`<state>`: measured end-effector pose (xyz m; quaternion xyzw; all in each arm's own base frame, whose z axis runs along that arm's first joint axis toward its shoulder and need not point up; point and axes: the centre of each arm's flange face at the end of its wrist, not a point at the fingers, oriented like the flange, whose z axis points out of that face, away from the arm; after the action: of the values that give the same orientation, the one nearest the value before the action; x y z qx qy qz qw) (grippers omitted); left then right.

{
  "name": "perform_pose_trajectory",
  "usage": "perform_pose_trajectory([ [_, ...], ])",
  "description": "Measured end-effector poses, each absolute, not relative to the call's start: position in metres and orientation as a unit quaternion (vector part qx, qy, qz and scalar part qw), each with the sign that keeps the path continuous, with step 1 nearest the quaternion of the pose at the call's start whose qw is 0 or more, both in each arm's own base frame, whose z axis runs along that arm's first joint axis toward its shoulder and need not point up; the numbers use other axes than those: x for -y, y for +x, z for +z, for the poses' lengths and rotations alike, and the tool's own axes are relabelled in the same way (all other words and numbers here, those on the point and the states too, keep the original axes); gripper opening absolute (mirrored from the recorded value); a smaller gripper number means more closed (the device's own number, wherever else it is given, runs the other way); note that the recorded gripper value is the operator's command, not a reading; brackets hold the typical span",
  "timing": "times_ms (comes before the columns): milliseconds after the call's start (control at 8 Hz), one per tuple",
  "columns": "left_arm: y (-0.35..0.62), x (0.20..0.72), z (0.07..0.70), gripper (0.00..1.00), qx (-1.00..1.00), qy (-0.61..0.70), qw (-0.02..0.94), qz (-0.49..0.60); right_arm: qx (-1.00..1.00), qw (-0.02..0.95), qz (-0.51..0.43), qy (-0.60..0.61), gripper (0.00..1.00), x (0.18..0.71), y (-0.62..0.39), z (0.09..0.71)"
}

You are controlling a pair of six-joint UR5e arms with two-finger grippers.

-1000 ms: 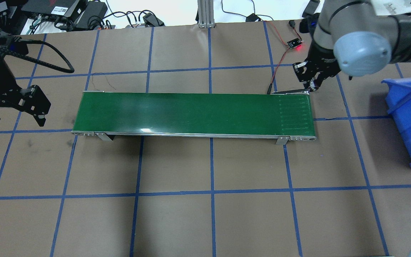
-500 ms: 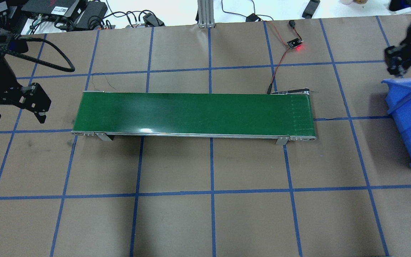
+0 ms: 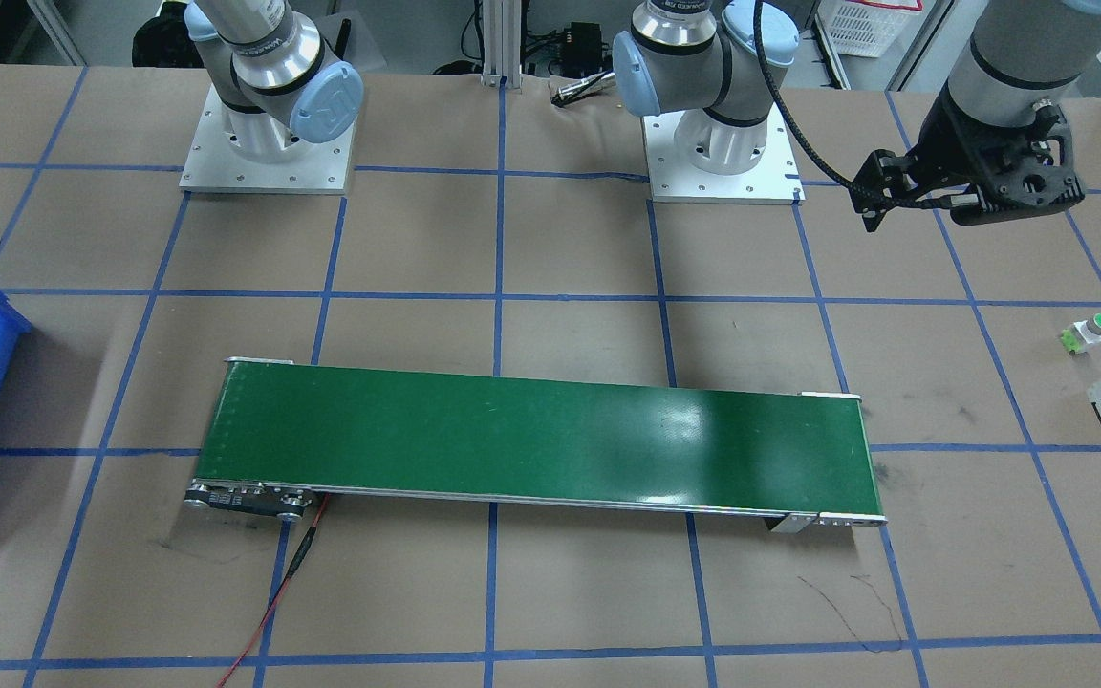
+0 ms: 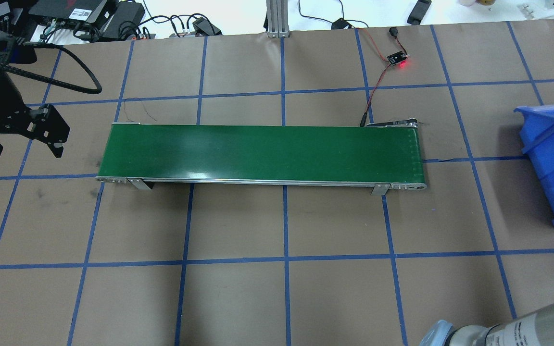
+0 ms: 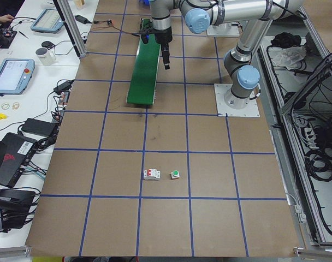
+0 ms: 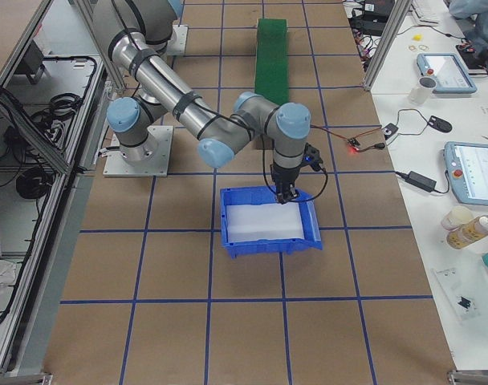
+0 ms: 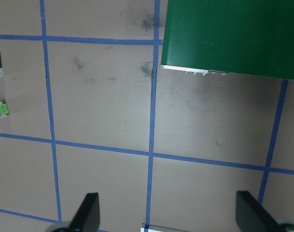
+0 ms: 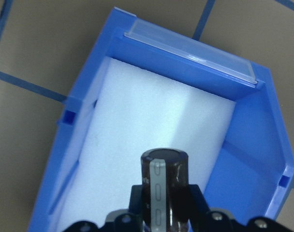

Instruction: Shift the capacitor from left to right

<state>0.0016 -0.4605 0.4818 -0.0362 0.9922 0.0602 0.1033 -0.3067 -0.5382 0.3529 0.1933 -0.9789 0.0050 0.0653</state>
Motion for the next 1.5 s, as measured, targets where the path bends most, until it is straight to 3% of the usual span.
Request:
perform_pose_trajectory([
  [250, 0.001, 0.461, 0.484, 1.00, -0.993, -0.037, 0.102, 0.054, 0.976, 0.051, -0.007, 0.210, 0.00, 0.543, -0.342, 0.291],
  [375, 0.001, 0.463, 0.483, 1.00, -0.993, -0.037, 0.102, 0.054, 0.977, 0.038, -0.015, 0.208, 0.14, 0.541, -0.350, 0.268],
  [500, 0.001, 0.464, 0.481, 1.00, -0.993, -0.037, 0.102, 0.055, 0.978, 0.028, -0.022, 0.205, 0.60, 0.539, -0.354, 0.250],
  [625, 0.002, 0.464, 0.479, 1.00, -0.992, -0.038, 0.102, 0.058, 0.979, 0.021, -0.027, 0.201, 1.00, 0.537, -0.356, 0.238],
  [1000, 0.002, 0.464, 0.477, 1.00, -0.992, -0.038, 0.102, 0.062, 0.982, 0.026, -0.021, 0.186, 1.00, 0.532, -0.355, 0.251],
  [1500, 0.004, 0.471, 0.468, 1.00, -0.992, -0.039, 0.100, 0.069, 0.992, 0.014, 0.014, 0.127, 1.00, 0.517, -0.256, 0.387],
])
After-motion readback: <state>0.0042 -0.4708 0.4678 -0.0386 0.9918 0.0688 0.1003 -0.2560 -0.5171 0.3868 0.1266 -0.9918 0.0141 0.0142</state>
